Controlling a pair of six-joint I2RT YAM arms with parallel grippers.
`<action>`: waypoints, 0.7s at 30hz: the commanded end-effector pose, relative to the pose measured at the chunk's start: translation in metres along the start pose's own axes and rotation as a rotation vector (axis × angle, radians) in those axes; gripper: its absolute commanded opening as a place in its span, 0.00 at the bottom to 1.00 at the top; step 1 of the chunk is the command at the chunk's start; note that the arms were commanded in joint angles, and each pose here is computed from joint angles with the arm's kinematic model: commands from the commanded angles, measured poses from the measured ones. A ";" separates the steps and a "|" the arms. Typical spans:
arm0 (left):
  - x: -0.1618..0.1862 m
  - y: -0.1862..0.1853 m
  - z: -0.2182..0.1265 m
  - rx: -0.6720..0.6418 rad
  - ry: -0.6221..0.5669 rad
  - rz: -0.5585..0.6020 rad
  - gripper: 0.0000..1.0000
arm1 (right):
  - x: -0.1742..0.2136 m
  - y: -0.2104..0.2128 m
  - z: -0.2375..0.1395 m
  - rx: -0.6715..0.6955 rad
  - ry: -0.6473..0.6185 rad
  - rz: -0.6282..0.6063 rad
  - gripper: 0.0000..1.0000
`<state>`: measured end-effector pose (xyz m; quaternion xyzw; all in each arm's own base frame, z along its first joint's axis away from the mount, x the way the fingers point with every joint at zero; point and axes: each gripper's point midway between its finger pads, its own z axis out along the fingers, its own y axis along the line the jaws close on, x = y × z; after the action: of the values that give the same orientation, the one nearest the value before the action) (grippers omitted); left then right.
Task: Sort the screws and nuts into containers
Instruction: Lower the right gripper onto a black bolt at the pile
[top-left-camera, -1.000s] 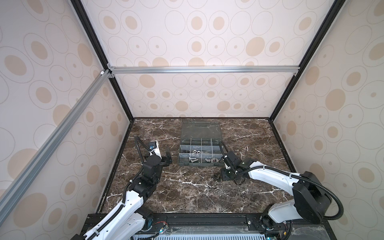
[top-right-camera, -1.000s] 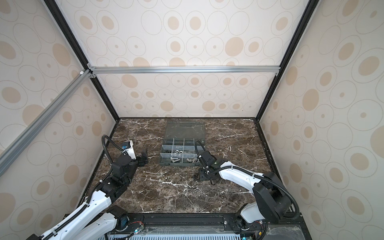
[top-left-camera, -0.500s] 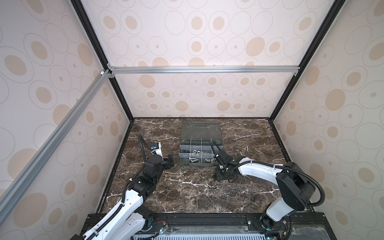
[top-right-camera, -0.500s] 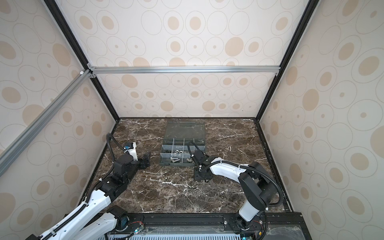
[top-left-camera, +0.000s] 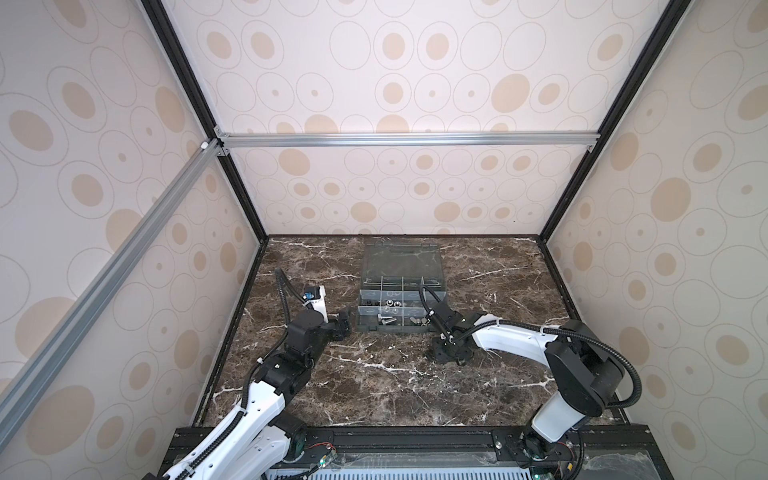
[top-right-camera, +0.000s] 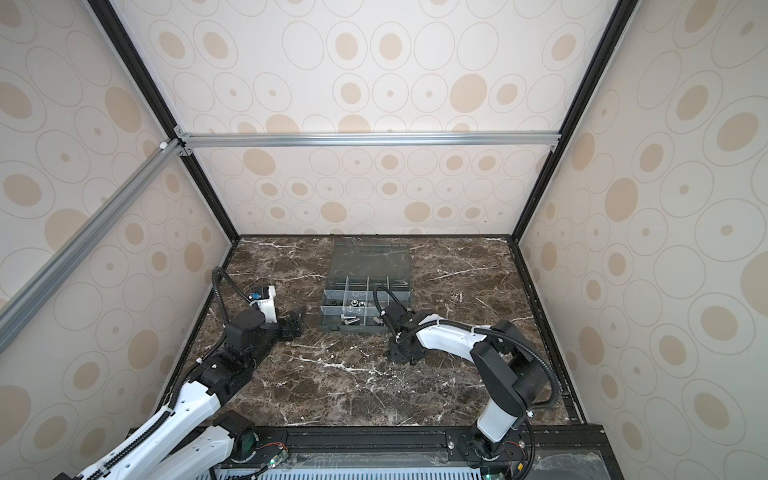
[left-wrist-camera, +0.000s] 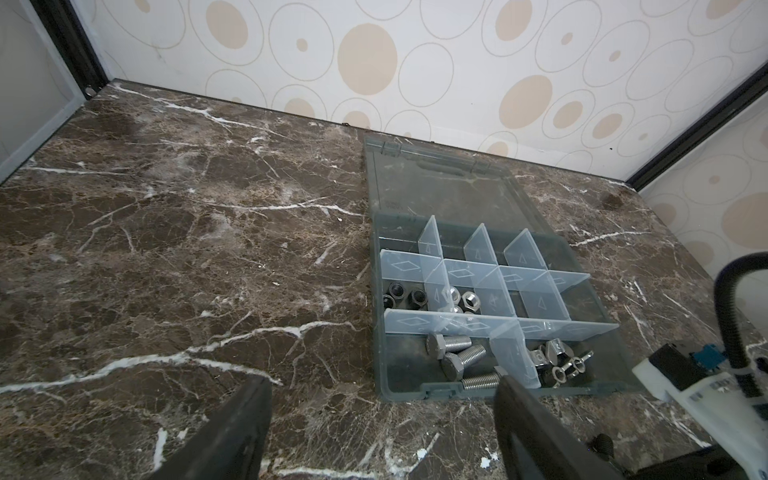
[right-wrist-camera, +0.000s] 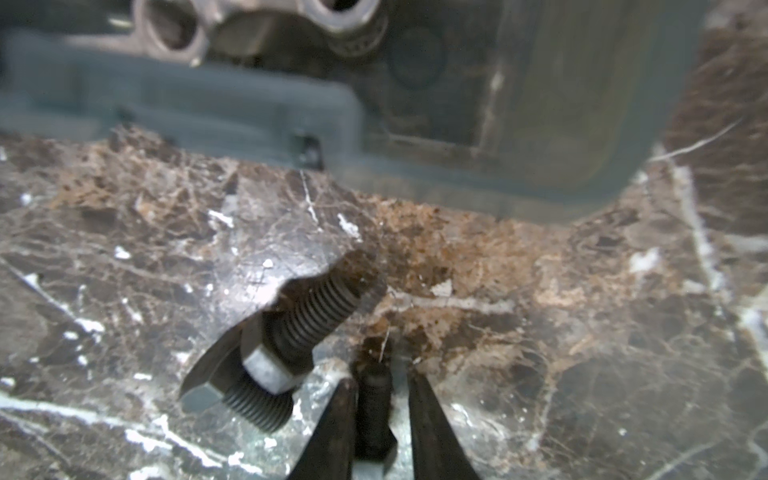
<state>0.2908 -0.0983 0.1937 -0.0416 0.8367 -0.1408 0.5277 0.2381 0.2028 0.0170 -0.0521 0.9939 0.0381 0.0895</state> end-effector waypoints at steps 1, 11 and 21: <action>-0.002 -0.006 0.001 0.032 0.012 -0.027 0.82 | 0.000 0.001 0.003 0.020 0.011 -0.012 0.22; 0.002 -0.010 0.005 0.059 0.009 -0.049 0.81 | -0.010 0.006 0.000 0.016 -0.008 -0.049 0.12; 0.008 -0.012 0.007 0.077 0.022 -0.045 0.81 | -0.016 0.004 -0.017 0.010 -0.058 -0.032 0.11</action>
<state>0.2902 -0.1111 0.1836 -0.0344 0.8406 -0.1741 0.5118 0.2501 0.2093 0.0249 -0.0704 0.9915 0.0345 0.1041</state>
